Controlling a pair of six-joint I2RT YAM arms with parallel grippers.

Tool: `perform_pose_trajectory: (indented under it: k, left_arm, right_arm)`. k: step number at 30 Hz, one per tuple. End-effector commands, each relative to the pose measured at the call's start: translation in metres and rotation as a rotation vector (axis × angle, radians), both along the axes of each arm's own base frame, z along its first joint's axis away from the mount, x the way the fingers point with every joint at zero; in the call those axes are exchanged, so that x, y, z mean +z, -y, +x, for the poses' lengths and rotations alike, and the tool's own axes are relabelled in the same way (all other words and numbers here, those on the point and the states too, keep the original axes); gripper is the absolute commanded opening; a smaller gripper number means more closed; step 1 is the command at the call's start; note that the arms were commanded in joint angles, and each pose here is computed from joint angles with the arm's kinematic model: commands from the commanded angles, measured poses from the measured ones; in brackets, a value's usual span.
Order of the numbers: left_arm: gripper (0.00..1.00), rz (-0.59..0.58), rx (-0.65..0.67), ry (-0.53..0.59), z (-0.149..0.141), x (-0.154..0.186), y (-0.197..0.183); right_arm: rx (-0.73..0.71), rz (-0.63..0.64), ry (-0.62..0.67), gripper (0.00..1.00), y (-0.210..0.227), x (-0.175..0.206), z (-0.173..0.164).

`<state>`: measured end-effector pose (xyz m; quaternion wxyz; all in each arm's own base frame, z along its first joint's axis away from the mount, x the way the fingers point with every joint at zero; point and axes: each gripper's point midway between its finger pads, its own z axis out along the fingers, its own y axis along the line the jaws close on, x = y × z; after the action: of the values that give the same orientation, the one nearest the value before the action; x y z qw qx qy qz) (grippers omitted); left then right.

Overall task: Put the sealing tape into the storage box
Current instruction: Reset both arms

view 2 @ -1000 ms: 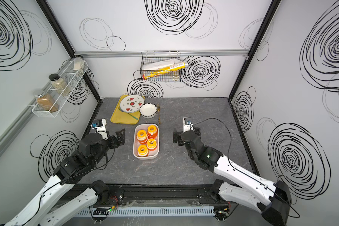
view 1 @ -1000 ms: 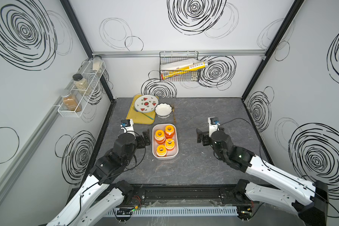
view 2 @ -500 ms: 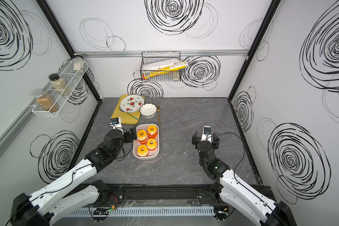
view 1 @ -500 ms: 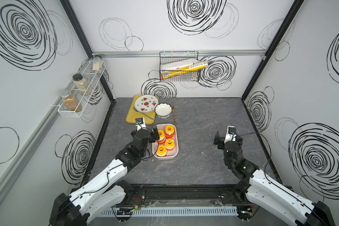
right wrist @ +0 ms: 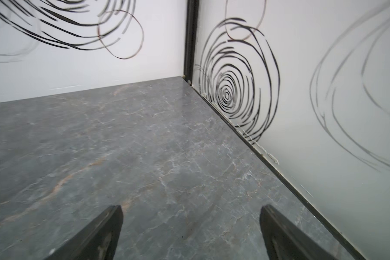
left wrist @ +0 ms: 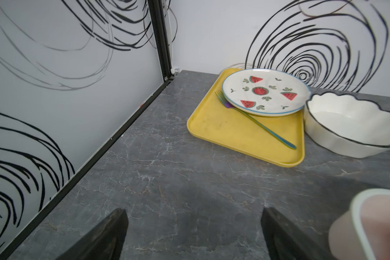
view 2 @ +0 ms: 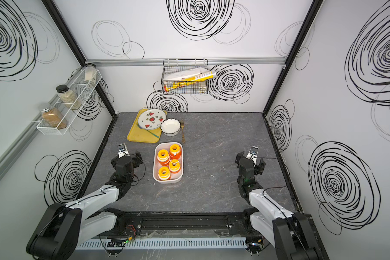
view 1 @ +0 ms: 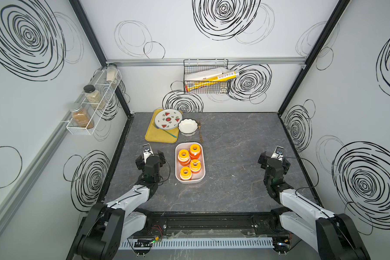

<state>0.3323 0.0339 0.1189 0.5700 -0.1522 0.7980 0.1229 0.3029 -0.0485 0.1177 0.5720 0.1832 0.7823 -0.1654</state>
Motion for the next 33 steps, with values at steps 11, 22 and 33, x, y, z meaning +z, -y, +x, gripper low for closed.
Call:
perform_pose_trajectory:
  k: [11,22,33]
  left_arm:
    - [0.93,0.016,-0.215,0.151,0.057,0.019,0.019]
    - [0.99,-0.004,-0.315,0.229,0.046,0.012,0.027]
    - [0.99,-0.036,-0.301,0.196,0.05,0.007,0.021]
  right_arm:
    - [0.138,0.0,0.271,1.0,-0.003,0.024,0.032]
    - [0.235,-0.012,0.191,1.0,-0.018,0.009,0.057]
    - [0.239,-0.006,0.179,1.0,-0.019,0.008,0.057]
